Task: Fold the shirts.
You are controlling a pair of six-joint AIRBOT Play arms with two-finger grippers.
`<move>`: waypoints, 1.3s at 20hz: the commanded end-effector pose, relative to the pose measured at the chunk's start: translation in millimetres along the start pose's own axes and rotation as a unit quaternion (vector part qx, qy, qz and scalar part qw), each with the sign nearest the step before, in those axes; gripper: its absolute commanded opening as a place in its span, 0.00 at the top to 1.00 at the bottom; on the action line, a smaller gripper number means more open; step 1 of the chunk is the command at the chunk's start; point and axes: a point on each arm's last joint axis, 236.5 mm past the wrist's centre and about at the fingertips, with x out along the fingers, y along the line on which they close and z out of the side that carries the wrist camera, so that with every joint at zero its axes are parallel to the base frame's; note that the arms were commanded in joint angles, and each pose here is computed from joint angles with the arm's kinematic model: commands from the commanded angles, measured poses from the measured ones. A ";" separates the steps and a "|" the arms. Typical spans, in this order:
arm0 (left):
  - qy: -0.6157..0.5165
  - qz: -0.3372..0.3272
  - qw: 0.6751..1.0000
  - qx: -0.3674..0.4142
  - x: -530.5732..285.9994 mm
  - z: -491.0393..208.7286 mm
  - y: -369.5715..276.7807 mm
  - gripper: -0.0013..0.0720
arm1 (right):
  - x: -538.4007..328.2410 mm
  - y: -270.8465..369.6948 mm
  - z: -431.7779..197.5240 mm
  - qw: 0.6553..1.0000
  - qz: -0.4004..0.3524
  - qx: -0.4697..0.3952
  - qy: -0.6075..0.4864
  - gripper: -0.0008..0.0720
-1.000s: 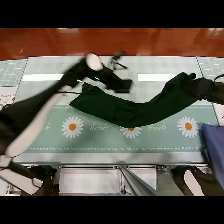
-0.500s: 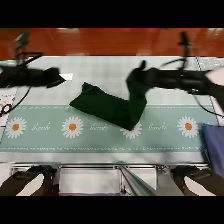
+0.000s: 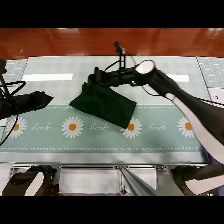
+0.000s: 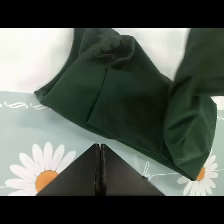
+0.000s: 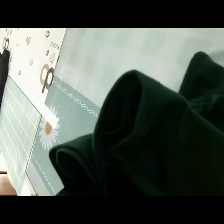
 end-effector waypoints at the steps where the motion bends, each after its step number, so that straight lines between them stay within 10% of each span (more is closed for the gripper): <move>1: -0.002 0.002 1.000 -0.004 0.6 -2.9 2.9 0.95 | 38.1 -7.1 -4.8 1.000 0.013 0.024 0.007 0.96; 2: -0.006 0.002 1.000 -0.004 0.5 -1.1 2.9 0.95 | 42.7 -12.7 -6.8 1.000 0.009 0.029 0.008 0.94; 4: -0.011 0.002 1.000 -0.004 0.5 1.3 3.1 0.95 | 46.9 -19.7 -12.3 0.999 0.006 0.045 0.017 0.42; 11: -0.107 0.022 0.994 -0.018 -20.1 54.5 16.6 0.95 | -93.5 -17.5 -2.2 0.992 0.010 0.049 0.116 0.43; 19: -0.044 0.023 0.998 -0.029 -30.3 29.7 17.4 0.95 | -393.3 -178.4 -60.4 0.861 -0.503 0.077 -0.005 0.43; 26: 0.031 0.016 0.999 -0.038 2.4 -24.3 23.2 0.95 | -254.7 -217.4 -140.2 0.920 -0.274 0.265 -0.089 0.42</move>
